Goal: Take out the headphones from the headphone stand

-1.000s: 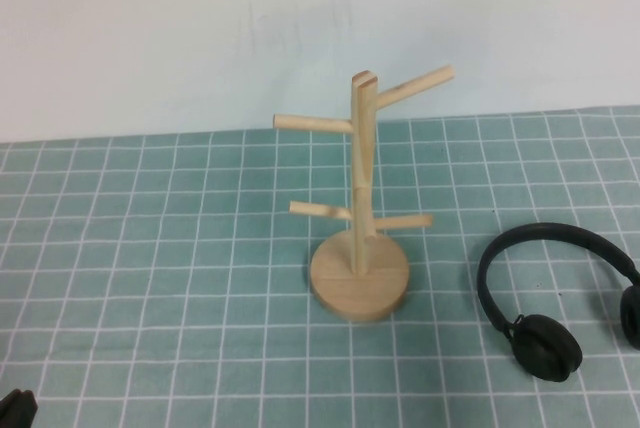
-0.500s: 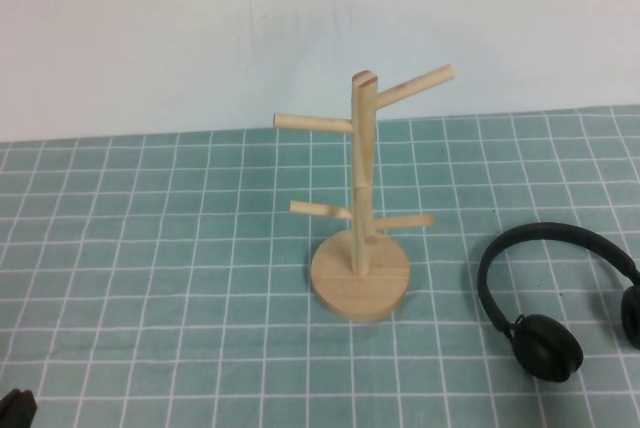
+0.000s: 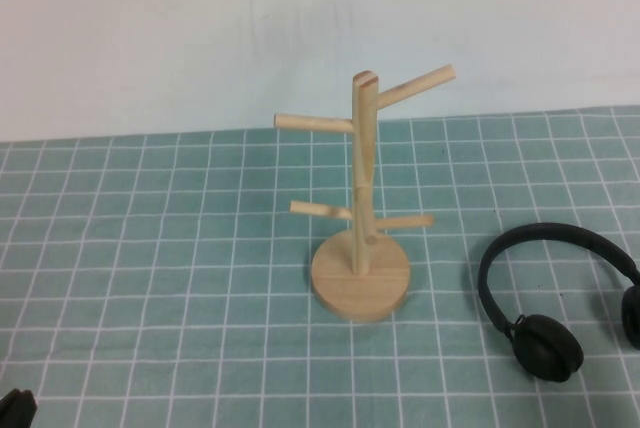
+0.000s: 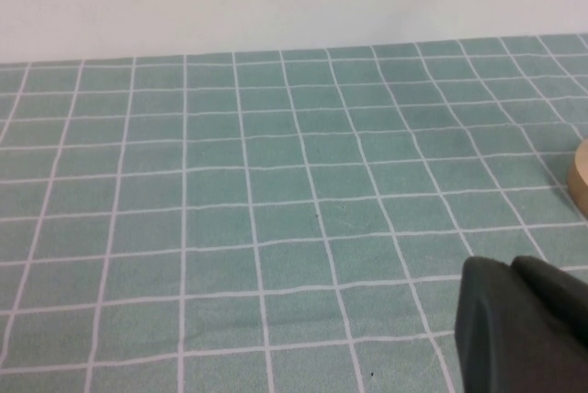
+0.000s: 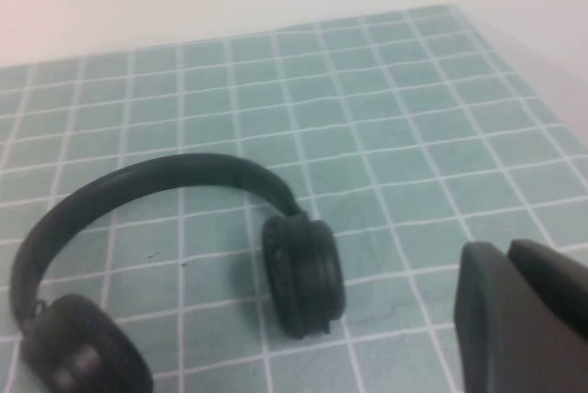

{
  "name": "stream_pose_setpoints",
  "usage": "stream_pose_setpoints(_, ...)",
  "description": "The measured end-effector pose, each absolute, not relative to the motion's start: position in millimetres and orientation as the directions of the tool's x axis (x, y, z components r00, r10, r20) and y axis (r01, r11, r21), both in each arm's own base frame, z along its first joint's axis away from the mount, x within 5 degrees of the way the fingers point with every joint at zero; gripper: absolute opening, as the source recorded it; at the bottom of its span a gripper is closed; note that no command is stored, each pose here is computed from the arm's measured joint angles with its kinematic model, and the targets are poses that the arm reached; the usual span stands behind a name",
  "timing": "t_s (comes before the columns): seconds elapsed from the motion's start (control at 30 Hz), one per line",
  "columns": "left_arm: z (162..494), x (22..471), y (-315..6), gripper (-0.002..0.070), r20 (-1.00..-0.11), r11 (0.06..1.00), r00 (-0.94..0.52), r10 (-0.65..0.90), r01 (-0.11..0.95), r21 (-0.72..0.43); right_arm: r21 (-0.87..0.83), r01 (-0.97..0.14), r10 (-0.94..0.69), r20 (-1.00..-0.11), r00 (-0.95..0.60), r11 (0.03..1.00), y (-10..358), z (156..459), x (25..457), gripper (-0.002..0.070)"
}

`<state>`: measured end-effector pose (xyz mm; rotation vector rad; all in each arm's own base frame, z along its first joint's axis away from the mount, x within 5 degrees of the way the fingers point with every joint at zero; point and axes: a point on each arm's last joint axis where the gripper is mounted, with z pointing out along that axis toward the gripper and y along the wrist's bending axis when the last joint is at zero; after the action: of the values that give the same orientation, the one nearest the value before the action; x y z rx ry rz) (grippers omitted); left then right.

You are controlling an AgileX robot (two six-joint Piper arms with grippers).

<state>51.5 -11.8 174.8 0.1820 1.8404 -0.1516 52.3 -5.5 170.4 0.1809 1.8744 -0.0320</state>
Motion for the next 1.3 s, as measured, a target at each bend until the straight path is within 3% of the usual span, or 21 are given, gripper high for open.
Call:
stream_pose_setpoints(0.37, 174.8, 51.5, -11.8, -0.0006, -0.962, 0.979, -0.269, 0.046, 0.203, -0.010, 0.120, 0.246, 0.187, -0.944, -0.272, 0.962, -11.2, 170.4, 51.4, -0.0006)
stream_pose_setpoints(1.3, 174.8, 51.5, -11.8, -0.0006, -0.962, 0.979, -0.269, 0.046, 0.203, -0.010, 0.108, 0.256, 0.179, -0.945, -0.272, 0.961, -12.2, 170.4, 51.1, -0.0006)
